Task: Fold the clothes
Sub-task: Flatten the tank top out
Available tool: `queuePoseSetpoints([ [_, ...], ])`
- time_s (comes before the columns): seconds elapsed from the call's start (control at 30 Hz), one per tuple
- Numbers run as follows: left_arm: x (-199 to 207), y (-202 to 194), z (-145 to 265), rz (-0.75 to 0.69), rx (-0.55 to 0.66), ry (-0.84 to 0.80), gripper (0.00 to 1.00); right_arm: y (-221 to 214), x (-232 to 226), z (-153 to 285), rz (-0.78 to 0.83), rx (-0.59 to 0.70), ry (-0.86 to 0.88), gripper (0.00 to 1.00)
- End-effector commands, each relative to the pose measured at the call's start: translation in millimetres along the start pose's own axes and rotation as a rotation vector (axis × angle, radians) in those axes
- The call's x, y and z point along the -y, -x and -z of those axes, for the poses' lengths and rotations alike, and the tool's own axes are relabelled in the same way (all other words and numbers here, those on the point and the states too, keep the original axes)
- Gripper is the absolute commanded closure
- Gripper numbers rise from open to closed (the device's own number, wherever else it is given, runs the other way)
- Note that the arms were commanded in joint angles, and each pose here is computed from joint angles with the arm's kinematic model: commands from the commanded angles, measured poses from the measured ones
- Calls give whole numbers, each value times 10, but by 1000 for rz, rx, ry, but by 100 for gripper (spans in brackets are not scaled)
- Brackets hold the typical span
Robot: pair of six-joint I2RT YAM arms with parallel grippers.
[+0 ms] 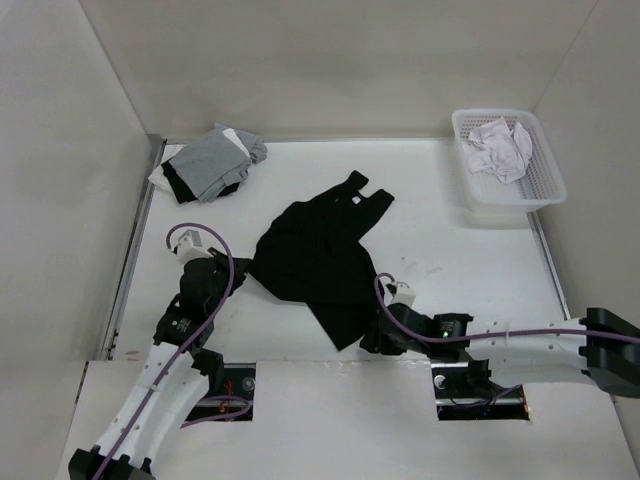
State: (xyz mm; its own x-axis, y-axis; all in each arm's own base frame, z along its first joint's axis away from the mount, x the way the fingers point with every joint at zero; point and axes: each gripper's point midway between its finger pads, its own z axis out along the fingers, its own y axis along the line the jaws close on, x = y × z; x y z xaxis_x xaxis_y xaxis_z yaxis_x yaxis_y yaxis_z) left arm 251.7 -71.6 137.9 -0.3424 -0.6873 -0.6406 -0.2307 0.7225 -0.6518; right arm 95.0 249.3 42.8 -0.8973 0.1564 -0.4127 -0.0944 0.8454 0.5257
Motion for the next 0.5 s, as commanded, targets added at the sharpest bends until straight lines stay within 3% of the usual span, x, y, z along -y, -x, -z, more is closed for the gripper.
queuePoseSetpoints([
  [0.0, 179, -9, 0, -4, -5, -100, 94, 53, -331, -46, -151, 45, 50, 58],
  [0.2, 247, -77, 45, -18, -25, -141, 94, -150, -596, -275, -211, 21, 25, 62],
  [0.47, 330, -77, 151, -18, -18, -202, 94, -190, -484, -472, -366, 57, -58, 65],
])
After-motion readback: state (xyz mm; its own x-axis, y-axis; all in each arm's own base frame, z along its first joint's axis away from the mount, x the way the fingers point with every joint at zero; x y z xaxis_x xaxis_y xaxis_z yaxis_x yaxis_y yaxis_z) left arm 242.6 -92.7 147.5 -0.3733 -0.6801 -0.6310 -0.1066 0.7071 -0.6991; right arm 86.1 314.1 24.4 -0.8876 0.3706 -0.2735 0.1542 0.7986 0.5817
